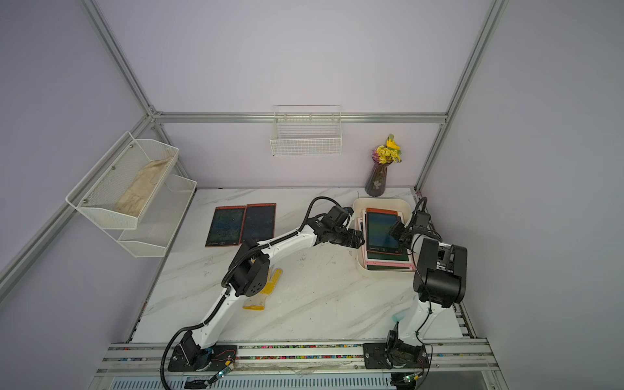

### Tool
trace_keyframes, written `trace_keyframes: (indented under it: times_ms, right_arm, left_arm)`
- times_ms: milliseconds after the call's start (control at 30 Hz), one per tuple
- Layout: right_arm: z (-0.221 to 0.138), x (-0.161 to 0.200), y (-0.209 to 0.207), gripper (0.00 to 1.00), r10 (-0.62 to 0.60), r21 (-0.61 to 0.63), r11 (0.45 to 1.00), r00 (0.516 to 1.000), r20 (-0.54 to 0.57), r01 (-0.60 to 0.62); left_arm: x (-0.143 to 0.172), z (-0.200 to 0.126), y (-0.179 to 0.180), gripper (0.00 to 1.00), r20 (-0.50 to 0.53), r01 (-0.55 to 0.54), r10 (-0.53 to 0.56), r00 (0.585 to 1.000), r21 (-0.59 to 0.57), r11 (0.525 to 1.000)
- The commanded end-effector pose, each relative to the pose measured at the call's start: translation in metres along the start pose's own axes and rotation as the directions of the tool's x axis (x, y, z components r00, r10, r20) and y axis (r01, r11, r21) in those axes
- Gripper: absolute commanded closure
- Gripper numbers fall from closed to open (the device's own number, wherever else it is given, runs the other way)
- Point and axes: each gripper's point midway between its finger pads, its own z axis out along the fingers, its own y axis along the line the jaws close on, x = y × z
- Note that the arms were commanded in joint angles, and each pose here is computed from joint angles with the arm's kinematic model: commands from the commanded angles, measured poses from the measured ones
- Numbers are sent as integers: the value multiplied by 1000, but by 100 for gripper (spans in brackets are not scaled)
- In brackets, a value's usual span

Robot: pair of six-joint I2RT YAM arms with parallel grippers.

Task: Take out the writing tablet from the storage box
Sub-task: Pick up the writing tablet from the storage box.

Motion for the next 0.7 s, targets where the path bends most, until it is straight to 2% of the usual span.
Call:
trace_keyframes:
  times_ms: [0,667]
  right_arm:
    - [7,19,-3,37,7,-22,1000,998,-67,-9]
    - [-11,40,27,39,24,-195,980,992,-122,-48]
  left_arm:
    - [-33,-18,-32,15,82,-24,18,996,75,997]
    - [-32,-8,-37,15,72,-11,4,997,102,995]
